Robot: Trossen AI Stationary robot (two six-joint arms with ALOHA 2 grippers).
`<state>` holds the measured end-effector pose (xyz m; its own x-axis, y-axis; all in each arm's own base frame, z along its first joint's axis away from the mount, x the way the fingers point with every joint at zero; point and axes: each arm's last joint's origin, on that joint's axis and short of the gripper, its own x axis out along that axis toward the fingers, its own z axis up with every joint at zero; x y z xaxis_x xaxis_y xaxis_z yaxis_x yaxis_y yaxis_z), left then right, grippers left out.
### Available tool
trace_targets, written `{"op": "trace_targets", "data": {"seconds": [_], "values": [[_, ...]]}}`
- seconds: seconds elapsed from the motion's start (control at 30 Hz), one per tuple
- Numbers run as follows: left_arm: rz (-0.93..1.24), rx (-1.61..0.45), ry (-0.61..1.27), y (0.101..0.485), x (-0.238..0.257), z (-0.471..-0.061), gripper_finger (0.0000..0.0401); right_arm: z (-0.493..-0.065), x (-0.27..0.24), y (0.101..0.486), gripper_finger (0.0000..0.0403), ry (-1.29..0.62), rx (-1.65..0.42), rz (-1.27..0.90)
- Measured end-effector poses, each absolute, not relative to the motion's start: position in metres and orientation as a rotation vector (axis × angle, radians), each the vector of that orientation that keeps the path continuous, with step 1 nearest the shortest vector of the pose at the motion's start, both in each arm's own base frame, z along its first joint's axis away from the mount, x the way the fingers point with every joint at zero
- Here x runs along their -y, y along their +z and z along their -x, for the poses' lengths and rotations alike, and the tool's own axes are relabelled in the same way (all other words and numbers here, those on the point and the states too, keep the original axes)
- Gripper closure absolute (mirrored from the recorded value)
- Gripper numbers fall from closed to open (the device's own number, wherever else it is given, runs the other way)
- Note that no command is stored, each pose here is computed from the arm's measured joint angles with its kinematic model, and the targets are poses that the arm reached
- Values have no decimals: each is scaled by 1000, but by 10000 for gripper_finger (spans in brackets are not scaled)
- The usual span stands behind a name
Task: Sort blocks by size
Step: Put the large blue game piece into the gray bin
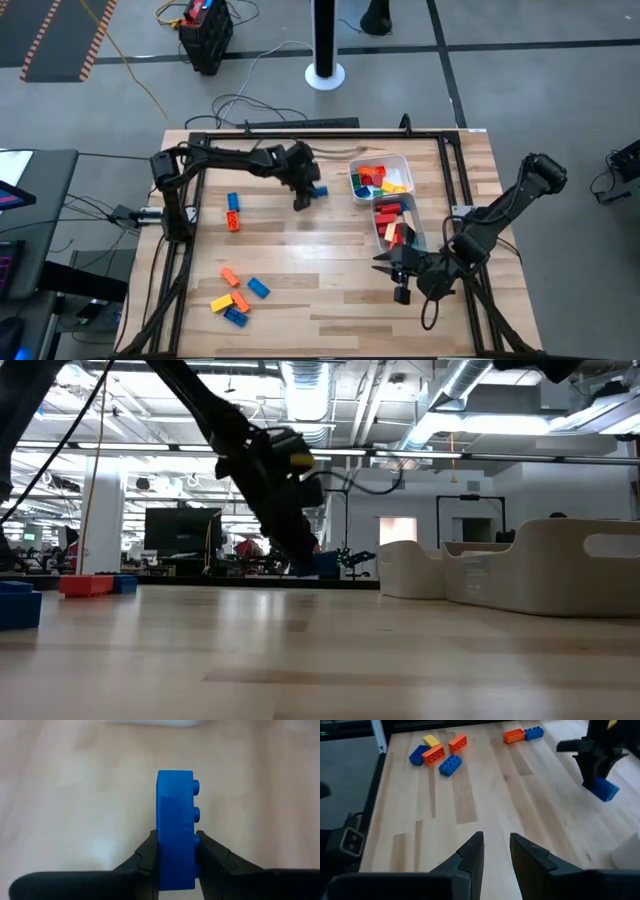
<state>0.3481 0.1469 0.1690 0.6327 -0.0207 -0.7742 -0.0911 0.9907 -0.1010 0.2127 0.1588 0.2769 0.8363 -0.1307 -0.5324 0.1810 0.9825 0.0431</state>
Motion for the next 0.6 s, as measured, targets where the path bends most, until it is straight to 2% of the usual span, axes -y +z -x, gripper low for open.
{"op": "trace_targets", "data": {"seconds": [0.17,0.33,0.6], "values": [[121,-837,-206,177,-106,-363,320,-210,-162,276,280,-148,-565,-94],[75,-743,-291,192,-66,-385,315,-215,-154,276,280,-186,-570,-98],[-69,-539,-163,232,-28,-415,311,-219,-149,275,280,-190,-587,-134]]}}
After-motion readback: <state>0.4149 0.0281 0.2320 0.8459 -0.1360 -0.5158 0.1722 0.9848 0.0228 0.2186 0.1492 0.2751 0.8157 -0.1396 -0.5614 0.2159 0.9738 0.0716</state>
